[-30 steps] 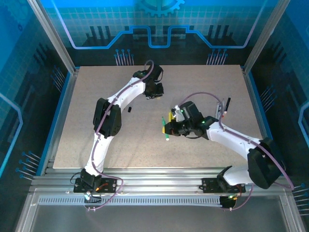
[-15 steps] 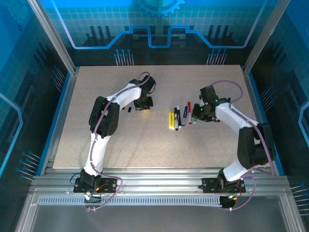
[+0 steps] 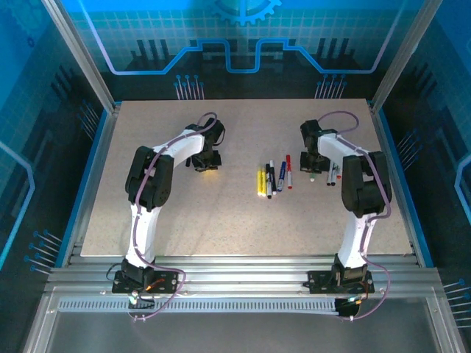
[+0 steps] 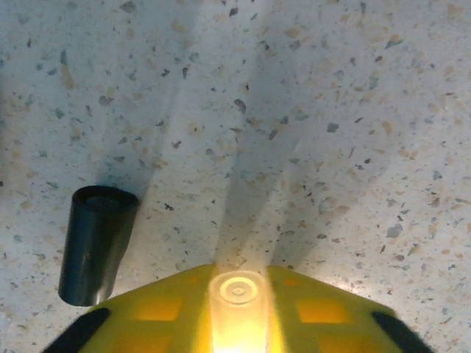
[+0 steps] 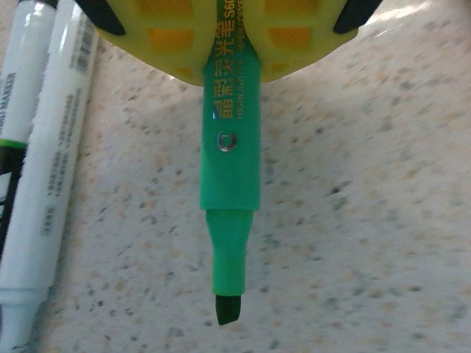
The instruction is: Open the pen caps
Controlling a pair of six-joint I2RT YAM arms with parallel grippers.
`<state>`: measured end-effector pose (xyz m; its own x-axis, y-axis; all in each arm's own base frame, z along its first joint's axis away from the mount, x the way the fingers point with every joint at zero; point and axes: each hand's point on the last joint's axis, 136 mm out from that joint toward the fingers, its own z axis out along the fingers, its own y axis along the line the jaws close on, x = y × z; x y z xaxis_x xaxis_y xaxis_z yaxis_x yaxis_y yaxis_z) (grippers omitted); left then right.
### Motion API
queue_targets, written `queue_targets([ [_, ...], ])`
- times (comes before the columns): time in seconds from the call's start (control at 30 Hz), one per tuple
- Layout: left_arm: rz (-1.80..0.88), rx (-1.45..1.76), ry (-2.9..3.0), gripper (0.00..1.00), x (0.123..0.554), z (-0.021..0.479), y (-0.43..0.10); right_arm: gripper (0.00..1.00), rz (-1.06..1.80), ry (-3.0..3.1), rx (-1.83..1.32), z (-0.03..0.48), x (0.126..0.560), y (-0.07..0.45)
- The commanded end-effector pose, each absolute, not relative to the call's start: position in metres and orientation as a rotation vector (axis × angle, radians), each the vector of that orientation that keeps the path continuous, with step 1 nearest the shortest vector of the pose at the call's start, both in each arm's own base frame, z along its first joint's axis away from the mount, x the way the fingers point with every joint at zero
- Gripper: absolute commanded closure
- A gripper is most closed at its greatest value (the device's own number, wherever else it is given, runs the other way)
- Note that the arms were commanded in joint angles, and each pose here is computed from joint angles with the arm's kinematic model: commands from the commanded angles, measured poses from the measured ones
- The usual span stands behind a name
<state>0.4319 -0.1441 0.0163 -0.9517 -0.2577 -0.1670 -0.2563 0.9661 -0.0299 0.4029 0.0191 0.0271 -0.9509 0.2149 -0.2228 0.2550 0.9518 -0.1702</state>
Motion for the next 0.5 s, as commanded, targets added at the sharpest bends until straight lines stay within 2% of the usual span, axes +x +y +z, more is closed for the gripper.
queue_targets([
  [0.0,0.095,-0.352,2.953,0.69,0.424,0.021,-0.131,0.97,-0.468,2.942,0.368,0.025,0.391,-0.007],
  [0.13,0.142,-0.340,2.942,0.66,0.427,0.025,-0.126,0.91,-0.543,2.946,0.380,0.022,0.387,-0.015],
  [0.33,0.146,-0.334,2.915,0.63,0.430,0.038,-0.125,0.74,-0.592,2.922,0.401,0.029,0.380,-0.022],
  [0.47,0.124,-0.330,2.891,0.62,0.434,0.051,-0.128,0.69,-0.574,2.910,0.410,0.036,0.381,-0.021],
])
